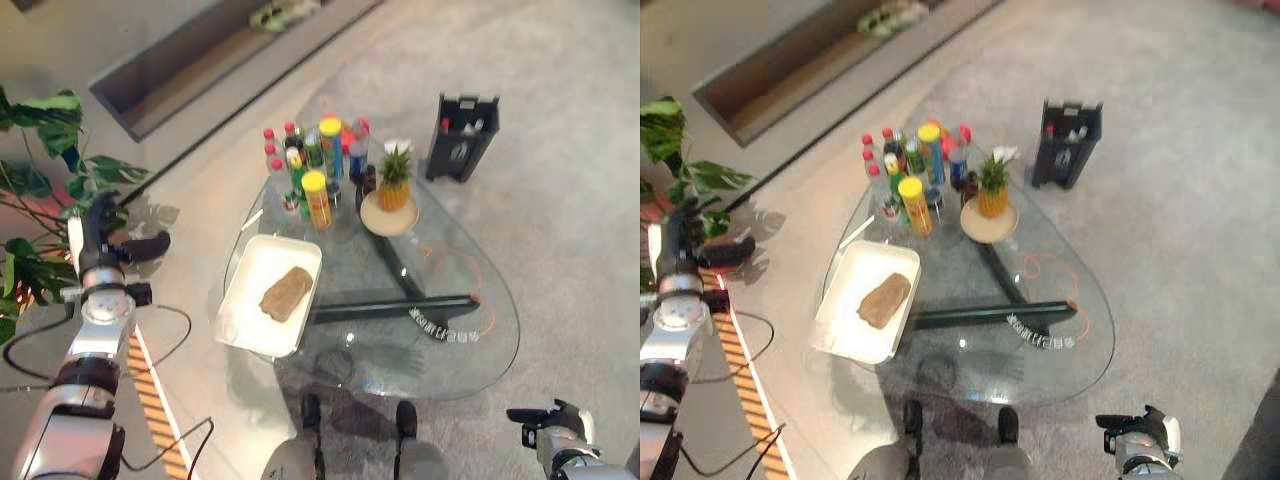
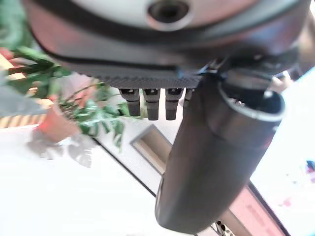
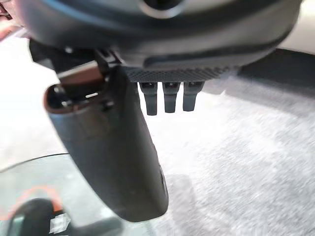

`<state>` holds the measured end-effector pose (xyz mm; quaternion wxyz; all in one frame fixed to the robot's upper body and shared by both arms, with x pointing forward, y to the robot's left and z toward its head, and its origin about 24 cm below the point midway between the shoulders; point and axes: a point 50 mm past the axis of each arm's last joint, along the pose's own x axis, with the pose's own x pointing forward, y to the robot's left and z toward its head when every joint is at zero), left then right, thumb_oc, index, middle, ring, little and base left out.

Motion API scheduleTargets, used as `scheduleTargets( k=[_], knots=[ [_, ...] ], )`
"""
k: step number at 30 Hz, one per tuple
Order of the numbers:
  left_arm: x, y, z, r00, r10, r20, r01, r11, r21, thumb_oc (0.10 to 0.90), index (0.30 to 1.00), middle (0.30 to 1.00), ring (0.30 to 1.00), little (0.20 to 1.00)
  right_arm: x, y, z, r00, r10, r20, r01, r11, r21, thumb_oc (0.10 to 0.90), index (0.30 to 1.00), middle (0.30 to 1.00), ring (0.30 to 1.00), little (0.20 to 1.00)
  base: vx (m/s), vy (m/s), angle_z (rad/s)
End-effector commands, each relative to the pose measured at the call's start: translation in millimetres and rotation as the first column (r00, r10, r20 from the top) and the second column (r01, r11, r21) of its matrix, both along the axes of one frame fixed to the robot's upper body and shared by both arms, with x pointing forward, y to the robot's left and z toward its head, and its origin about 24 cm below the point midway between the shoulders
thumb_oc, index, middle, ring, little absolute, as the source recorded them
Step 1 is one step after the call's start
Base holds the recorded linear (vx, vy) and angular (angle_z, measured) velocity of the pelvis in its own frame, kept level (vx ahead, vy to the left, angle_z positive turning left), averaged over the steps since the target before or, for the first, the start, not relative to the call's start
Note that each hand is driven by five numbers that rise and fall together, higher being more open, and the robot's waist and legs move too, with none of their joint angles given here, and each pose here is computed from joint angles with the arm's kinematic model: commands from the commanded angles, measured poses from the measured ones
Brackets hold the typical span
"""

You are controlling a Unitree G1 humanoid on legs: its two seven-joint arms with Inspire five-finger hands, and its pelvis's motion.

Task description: Wipe the table with a cloth and put it in the basket.

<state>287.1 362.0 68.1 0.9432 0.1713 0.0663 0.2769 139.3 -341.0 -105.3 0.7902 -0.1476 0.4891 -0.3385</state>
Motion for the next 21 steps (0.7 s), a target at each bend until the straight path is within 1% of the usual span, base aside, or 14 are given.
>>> scheduleTargets(
  k=[1, 3, 4, 6, 7, 8, 9, 11, 12, 15, 16, 17, 20, 21],
  knots=[
    [-8, 11, -1, 0.998, 0.009, 0.058, -0.005, 0.997, -0.082, 0.800, 0.900, 0.900, 0.900, 0.900, -29, -6, -6, 0.991, 0.052, -0.121, -0.056, 0.998, -0.028, 0.800, 0.900, 0.900, 0.900, 0.900, 0.04, 0.011, 0.09],
    [-33, 11, -42, 0.997, 0.016, -0.069, -0.027, 0.987, -0.157, 0.800, 0.900, 0.900, 0.900, 0.900, -33, 2, -12, 0.987, 0.076, -0.139, -0.076, 0.997, 0.004, 0.800, 0.900, 0.900, 0.900, 0.900, 0.03, 0.020, 0.04],
    [-35, 11, -43, 0.997, 0.018, -0.074, -0.030, 0.986, -0.164, 0.800, 0.900, 0.900, 0.900, 0.900, -33, 2, -13, 0.987, 0.076, -0.141, -0.076, 0.997, 0.005, 0.800, 0.900, 0.900, 0.900, 0.900, 0.05, 0.022, 0.01],
    [-64, 11, -83, 0.978, 0.032, -0.208, -0.094, 0.950, -0.296, 0.800, 0.900, 0.900, 0.900, 0.900, -40, 10, -19, 0.979, 0.105, -0.172, -0.099, 0.994, 0.040, 0.800, 0.900, 0.900, 0.900, 0.900, 0.06, 0.018, 0.03],
    [-67, 11, -88, 0.974, 0.037, -0.225, -0.110, 0.942, -0.318, 0.800, 0.900, 0.900, 0.900, 0.900, -40, 10, -19, 0.978, 0.111, -0.178, -0.105, 0.994, 0.043, 0.800, 0.900, 0.900, 0.900, 0.900, 0.08, 0.018, 0.05],
    [-91, 6, -117, 0.939, 0.041, -0.342, -0.174, 0.913, -0.369, 0.800, 0.900, 0.900, 0.900, 0.900, -44, 15, -23, 0.967, 0.146, -0.208, -0.135, 0.989, 0.066, 0.800, 0.900, 0.900, 0.900, 0.900, 0.07, 0.014, 0.02],
    [-100, 3, -127, 0.919, 0.037, -0.392, -0.203, 0.898, -0.392, 0.800, 0.900, 0.900, 0.900, 0.900, -45, 16, -24, 0.964, 0.154, -0.217, -0.141, 0.987, 0.072, 0.800, 0.900, 0.900, 0.900, 0.900, 0.09, 0.013, 0.00],
    [-118, -6, -147, 0.866, 0.012, -0.499, -0.234, 0.893, -0.384, 0.800, 0.900, 0.900, 0.900, 0.900, -47, 20, -26, 0.951, 0.186, -0.245, -0.168, 0.981, 0.094, 0.800, 0.900, 0.900, 0.900, 0.900, 0.06, 0.004, 0.00],
    [-133, -12, -161, 0.810, -0.015, -0.586, -0.257, 0.889, -0.379, 0.800, 0.900, 0.900, 0.900, 0.900, -48, 23, -28, 0.938, 0.223, -0.265, -0.199, 0.973, 0.115, 0.800, 0.900, 0.900, 0.900, 0.900, 0.05, 0.005, 0.00],
    [-152, -23, -176, 0.719, -0.058, -0.692, -0.271, 0.894, -0.357, 0.800, 0.900, 0.900, 0.900, 0.900, -50, 28, -31, 0.919, 0.268, -0.290, -0.236, 0.961, 0.141, 0.800, 0.900, 0.900, 0.900, 0.900, 0.05, 0.006, 0.00],
    [-164, -32, -186, 0.663, -0.081, -0.744, -0.290, 0.888, -0.355, 0.800, 0.900, 0.900, 0.900, 0.900, -51, 32, -33, 0.912, 0.281, -0.300, -0.243, 0.957, 0.158, 0.800, 0.900, 0.900, 0.900, 0.900, 0.04, 0.004, -0.01],
    [-167, -36, -190, 0.639, -0.094, -0.763, -0.295, 0.887, -0.356, 0.800, 0.900, 0.900, 0.900, 0.900, -51, 33, -34, 0.908, 0.288, -0.304, -0.247, 0.955, 0.164, 0.800, 0.900, 0.900, 0.900, 0.900, 0.04, 0.001, -0.01],
    [-186, -63, -209, 0.504, -0.200, -0.840, -0.252, 0.897, -0.364, 0.800, 0.900, 0.900, 0.900, 0.900, -49, 43, -38, 0.877, 0.357, -0.322, -0.309, 0.931, 0.192, 0.800, 0.900, 0.900, 0.900, 0.900, 0.02, -0.002, -0.01],
    [-188, -68, -211, 0.484, -0.219, -0.847, -0.241, 0.897, -0.370, 0.800, 0.900, 0.900, 0.900, 0.900, -49, 45, -39, 0.869, 0.372, -0.325, -0.323, 0.926, 0.198, 0.800, 0.900, 0.900, 0.900, 0.900, 0.00, 0.000, 0.00]
  ],
)
